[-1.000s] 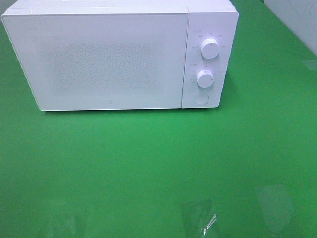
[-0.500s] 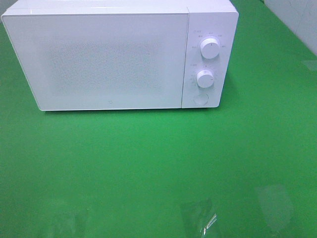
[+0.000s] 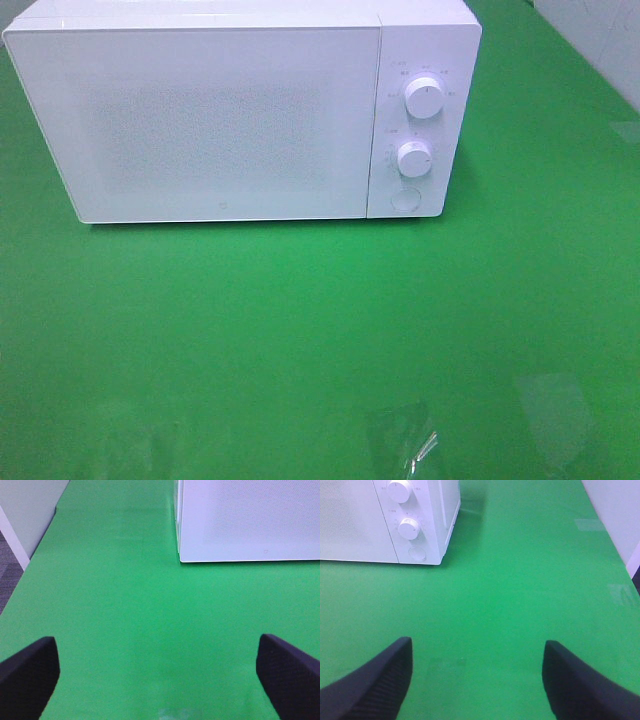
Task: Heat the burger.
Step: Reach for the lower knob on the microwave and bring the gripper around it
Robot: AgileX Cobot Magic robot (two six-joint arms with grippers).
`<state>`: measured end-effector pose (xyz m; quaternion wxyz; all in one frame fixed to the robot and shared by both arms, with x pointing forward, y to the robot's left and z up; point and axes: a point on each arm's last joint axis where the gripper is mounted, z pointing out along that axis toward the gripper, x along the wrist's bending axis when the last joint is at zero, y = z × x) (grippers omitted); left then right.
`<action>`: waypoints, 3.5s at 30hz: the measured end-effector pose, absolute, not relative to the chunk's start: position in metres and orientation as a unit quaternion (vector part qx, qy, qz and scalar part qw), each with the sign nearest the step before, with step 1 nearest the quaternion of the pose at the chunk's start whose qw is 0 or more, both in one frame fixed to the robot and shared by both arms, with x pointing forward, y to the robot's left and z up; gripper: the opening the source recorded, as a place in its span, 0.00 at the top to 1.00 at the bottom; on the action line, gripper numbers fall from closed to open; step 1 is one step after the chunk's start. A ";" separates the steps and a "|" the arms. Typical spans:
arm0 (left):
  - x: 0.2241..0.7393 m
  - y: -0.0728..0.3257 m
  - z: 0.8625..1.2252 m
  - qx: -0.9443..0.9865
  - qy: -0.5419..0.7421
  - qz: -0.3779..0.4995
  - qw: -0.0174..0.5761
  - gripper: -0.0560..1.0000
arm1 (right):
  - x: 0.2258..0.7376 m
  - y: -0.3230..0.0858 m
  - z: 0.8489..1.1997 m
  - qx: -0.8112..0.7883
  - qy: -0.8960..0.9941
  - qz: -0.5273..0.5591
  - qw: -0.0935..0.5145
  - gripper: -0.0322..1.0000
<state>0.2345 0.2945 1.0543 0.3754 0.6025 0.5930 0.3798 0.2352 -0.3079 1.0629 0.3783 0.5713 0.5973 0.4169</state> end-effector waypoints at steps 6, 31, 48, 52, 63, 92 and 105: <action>0.235 0.294 1.054 0.603 0.593 0.380 0.375 0.01 | 0.235 -0.308 1.064 0.569 0.595 0.420 0.381 0.27; 0.235 0.294 1.054 0.602 0.594 0.379 0.376 0.01 | 0.326 -0.288 1.052 0.560 0.625 0.406 0.362 0.27; 0.235 0.294 1.054 0.602 0.594 0.379 0.376 0.01 | 0.394 -0.270 1.034 0.501 0.596 0.488 0.395 0.27; 0.235 0.294 1.054 0.602 0.594 0.379 0.376 0.01 | 0.409 -0.266 1.029 0.493 0.591 0.500 0.397 0.27; 0.235 0.294 1.054 0.602 0.594 0.379 0.376 0.01 | 0.442 -0.262 1.006 0.506 0.578 0.503 0.396 0.27; 0.235 0.294 1.054 0.602 0.594 0.379 0.376 0.01 | 0.447 -0.181 0.960 0.484 0.540 0.469 0.503 0.26; 0.235 0.294 1.054 0.602 0.594 0.379 0.376 0.01 | 0.466 -0.149 0.945 0.499 0.541 0.466 0.491 0.22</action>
